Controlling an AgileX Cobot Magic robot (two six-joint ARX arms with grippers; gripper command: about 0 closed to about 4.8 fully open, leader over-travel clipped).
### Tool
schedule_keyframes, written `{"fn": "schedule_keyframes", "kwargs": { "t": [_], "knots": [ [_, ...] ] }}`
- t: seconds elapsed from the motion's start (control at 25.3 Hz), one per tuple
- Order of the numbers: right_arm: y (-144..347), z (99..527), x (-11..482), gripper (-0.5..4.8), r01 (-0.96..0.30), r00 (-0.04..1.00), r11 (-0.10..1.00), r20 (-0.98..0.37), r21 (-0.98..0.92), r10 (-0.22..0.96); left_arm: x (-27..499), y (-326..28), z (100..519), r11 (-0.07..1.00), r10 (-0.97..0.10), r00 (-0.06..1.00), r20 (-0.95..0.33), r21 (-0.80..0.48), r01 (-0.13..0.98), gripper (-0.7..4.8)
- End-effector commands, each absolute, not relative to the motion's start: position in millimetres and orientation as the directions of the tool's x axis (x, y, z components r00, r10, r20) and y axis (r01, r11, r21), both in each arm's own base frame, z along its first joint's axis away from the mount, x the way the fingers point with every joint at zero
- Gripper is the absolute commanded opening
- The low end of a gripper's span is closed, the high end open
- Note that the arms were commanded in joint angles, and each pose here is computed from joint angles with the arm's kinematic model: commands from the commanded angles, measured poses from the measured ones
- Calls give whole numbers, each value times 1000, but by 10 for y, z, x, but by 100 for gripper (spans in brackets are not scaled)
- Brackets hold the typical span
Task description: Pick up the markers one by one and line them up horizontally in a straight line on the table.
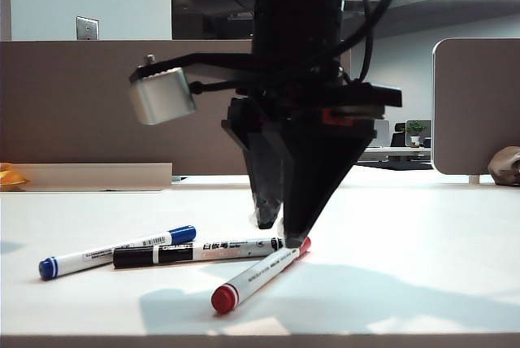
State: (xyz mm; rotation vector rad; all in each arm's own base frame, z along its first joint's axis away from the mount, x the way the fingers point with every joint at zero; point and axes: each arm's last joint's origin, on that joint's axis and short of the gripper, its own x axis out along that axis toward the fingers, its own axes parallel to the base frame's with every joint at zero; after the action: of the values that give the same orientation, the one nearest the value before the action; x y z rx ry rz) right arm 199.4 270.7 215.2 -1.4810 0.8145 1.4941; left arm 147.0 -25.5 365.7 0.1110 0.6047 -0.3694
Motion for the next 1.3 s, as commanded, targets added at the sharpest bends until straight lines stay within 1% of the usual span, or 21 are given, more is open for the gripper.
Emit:
{"fn": "schedule_keyframes", "kwargs": {
  "t": [0.04,0.16,0.43,0.63,0.79,0.83,0.87,1.11,1.3],
  "knots": [
    [2753,2111,2007,225,-883,96,-448,-989,-138,116,1442,-251,3694,929,-309,775,-552,-1,370,-6],
    [2791,1985,2041,225,-884,94,-451,-992,-121,82,1401,-245,3710,929,-310,781,-543,3,370,-6],
    [2868,1906,2099,225,-881,121,-446,-986,-162,119,1314,-233,3744,930,-309,797,-520,11,368,-6],
    [2884,1868,2114,225,-881,122,-445,-985,-163,119,1279,-228,3749,930,-309,798,-518,12,367,-6],
    [2889,1836,2131,183,-879,150,-443,-984,-176,93,1259,-226,3752,930,-309,798,-517,13,368,-6],
    [2884,1837,2137,127,-879,163,-440,-983,-183,83,1259,-226,3751,930,-309,798,-517,13,368,-6],
    [2879,1837,2143,99,-881,170,-435,-982,-187,78,1258,-226,3750,930,-309,797,-519,13,368,-6],
    [2853,1835,2162,94,-893,171,-412,-983,-182,64,1228,-221,3757,929,-309,800,-514,17,369,-6],
    [2738,1828,2226,94,-912,155,-383,-988,-145,5,1209,-219,3759,928,-309,801,-513,22,372,-6]
  ]
}}
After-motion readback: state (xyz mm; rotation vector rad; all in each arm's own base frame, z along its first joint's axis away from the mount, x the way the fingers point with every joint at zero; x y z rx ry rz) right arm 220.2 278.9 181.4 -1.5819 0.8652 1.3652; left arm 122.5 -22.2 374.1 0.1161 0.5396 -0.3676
